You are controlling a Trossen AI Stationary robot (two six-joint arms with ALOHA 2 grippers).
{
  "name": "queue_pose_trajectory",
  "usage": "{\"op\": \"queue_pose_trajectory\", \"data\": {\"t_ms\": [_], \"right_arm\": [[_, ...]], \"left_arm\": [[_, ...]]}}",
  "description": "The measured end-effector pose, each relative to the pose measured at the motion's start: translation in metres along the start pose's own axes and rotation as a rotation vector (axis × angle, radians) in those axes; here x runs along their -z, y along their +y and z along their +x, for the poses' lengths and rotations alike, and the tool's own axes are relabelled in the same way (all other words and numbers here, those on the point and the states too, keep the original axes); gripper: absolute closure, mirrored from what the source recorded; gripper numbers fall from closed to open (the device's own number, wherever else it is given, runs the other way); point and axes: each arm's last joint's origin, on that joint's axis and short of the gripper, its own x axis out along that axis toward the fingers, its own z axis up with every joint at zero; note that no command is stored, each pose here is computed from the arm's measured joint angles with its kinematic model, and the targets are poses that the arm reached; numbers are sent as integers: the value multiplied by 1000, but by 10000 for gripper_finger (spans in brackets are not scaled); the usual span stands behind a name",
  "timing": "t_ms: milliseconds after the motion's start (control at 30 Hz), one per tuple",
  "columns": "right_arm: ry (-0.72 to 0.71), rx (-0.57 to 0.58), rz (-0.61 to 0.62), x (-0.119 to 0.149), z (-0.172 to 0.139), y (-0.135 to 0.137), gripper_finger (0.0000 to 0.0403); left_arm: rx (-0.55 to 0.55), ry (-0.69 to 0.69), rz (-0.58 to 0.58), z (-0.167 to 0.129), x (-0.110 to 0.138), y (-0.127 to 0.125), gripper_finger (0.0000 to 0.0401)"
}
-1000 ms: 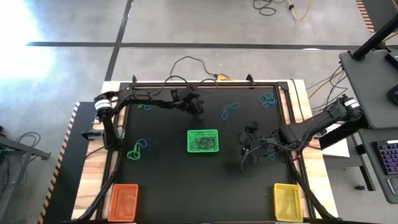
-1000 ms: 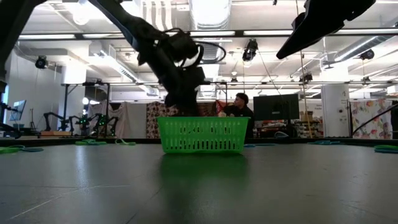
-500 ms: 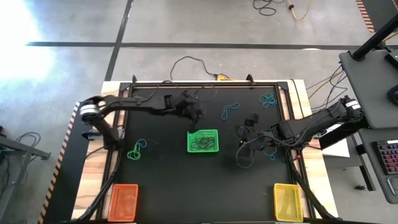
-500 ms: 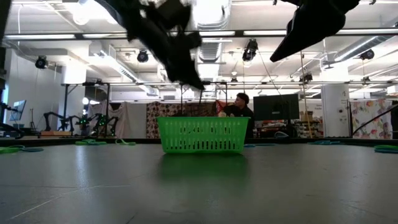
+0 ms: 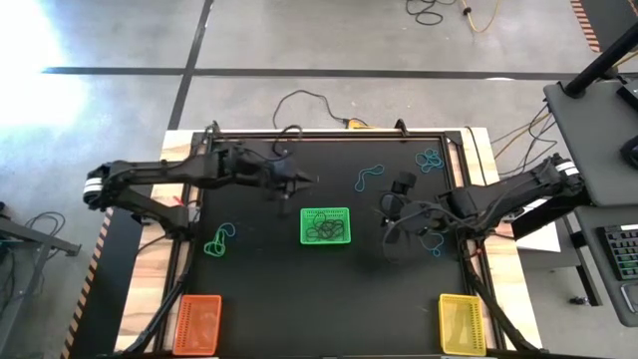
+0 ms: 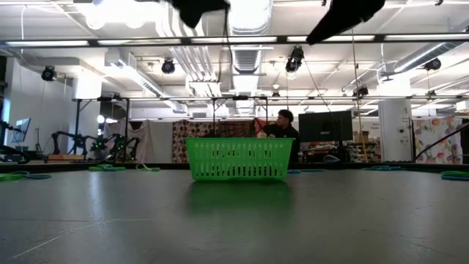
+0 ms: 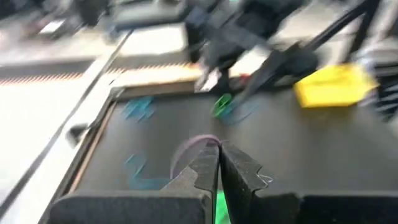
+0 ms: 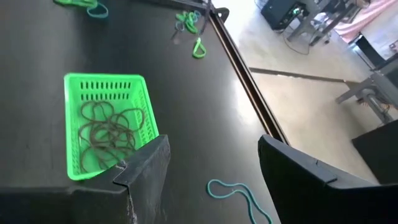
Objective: Sort rubber bands into baskets
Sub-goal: Put the violet rubber band into the green basket
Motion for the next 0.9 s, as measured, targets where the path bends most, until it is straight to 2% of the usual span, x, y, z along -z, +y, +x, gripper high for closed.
{"op": "queue_pose_trajectory", "data": {"t_ms": [100,167,333,500,700,900], "right_arm": [[-3,-4,12,-1,-1,0,165],[-1,-7,28,-1,0,0,165],[16,-7,49,5,3,2,165],[17,-7,55,5,3,2,165],[20,-8,53,6,3,3,165],[26,-7,43,7,3,3,165]], "left_arm": [[119,-101,13,-1,-3,-11,401],[182,-134,7,7,5,-18,401],[212,-140,-32,34,35,-27,401],[209,-49,-77,58,63,-28,401],[234,138,-112,85,100,-35,401],[129,314,-117,91,116,-32,401]]}}
